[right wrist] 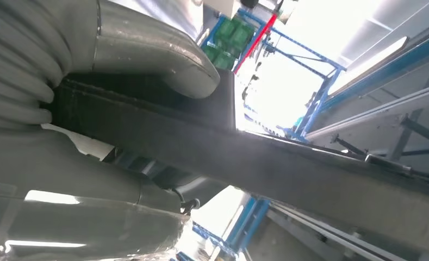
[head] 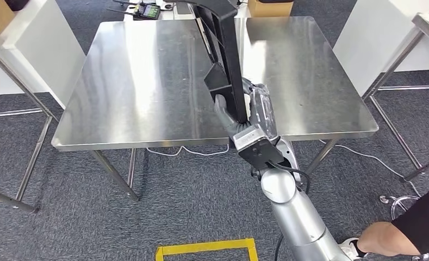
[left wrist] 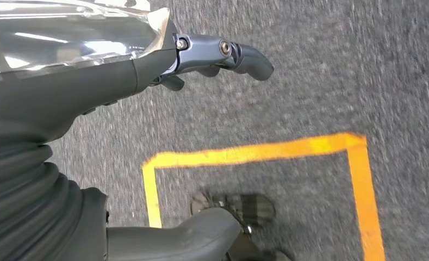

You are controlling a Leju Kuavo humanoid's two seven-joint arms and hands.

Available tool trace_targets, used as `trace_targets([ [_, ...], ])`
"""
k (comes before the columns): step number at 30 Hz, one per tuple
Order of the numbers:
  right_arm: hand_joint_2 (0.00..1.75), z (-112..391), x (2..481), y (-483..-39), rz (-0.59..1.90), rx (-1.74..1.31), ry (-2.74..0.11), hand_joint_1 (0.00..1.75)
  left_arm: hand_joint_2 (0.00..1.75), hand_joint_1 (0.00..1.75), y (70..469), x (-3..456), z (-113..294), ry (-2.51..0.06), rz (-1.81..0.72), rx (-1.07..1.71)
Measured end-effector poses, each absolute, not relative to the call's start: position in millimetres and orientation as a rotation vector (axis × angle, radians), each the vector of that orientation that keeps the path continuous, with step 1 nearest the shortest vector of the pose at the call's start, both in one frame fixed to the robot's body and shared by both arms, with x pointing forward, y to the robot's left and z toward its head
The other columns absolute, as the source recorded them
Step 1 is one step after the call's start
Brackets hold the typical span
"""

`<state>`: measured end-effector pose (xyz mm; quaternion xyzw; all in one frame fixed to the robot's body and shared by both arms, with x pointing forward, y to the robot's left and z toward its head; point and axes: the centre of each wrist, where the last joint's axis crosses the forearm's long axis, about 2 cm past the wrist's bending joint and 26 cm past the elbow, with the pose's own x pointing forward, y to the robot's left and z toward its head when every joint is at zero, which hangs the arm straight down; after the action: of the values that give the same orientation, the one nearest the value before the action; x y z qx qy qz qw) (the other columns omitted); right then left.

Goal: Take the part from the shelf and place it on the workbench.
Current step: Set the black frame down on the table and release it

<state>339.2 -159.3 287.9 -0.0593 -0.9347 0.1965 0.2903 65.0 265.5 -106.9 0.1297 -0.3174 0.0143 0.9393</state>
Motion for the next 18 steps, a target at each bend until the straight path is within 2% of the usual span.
trace_targets([
  [5, 1.75, 304, 347, -148, 0.577, -0.276, -2.517, 1.75, 1.75, 0.0, 264, 69, -106, -0.646, 0.029, 0.258],
  [18, 1.75, 310, 355, -135, 0.647, -0.381, -2.499, 1.75, 1.75, 0.0, 267, 73, -106, -0.652, 0.025, 0.263],
])
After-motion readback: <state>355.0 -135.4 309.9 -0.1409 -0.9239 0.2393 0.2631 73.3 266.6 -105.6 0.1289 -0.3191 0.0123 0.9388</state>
